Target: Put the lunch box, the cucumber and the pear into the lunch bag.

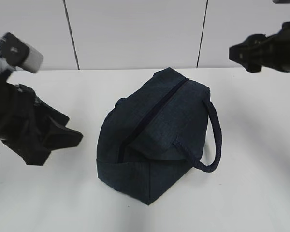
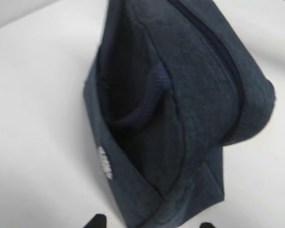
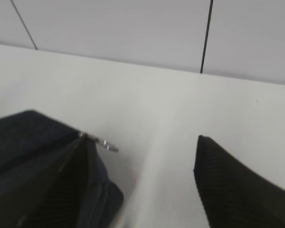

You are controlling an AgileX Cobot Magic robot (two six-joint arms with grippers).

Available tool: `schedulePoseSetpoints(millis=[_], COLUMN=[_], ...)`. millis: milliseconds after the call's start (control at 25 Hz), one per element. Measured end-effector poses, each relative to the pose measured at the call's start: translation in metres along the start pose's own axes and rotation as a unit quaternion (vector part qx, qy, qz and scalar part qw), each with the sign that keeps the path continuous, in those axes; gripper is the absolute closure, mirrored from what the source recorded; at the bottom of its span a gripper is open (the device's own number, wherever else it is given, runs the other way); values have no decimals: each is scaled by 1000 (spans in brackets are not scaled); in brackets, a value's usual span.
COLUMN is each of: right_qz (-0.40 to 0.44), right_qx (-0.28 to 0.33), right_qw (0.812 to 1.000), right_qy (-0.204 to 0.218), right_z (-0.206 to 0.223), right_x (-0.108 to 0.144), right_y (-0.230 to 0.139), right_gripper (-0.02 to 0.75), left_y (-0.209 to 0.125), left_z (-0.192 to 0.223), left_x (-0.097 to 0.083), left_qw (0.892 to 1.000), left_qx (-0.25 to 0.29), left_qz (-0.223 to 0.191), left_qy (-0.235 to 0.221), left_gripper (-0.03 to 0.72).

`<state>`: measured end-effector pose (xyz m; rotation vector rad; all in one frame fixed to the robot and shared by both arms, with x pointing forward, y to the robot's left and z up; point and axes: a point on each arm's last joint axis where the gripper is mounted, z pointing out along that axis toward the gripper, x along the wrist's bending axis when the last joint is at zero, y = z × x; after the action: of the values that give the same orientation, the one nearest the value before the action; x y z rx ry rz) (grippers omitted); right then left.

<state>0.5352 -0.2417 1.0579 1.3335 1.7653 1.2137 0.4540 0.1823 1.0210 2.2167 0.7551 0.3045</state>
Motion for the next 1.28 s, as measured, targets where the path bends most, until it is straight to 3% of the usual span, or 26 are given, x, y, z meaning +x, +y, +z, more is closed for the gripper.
schedulePoseSetpoints(millis=[200,320,400,480,560,640,920,1080,1280], right_qz=[-8,3,1,-3,-10,-19,0,1,-4], right_qx=[1,12,61,142,213,240,228,201,131], right_qw=[1000,997,987,976,967,967,972,977,988], right_qy=[16,82,148,165,142,90,-49,-75,-80], right_z=[-57,-85,-100,-114,-129,-151,-219,-244,-267], right_x=[14,32,46,50,48,43,32,33,37], right_y=[-34,-48,-56,-70,-82,-88,-107,-118,-127], right_gripper=[206,206,207,213,229,246,276,277,277], left_y=[7,5,1,-5,-15,-23,-53,-73,-109], left_z=[-42,-65,-80,-94,-107,-122,-174,-186,-173], left_x=[-5,-12,-18,-23,-29,-36,-68,-80,-88], left_qw=[997,994,993,991,989,986,977,975,974], left_qx=[-32,-37,-26,-13,15,26,-9,-15,10], left_qz=[-16,-27,-26,-33,-46,-60,-104,-105,-123], left_qy=[75,101,114,128,140,153,186,198,192], left_gripper=[330,331,330,330,331,333,356,370,391])
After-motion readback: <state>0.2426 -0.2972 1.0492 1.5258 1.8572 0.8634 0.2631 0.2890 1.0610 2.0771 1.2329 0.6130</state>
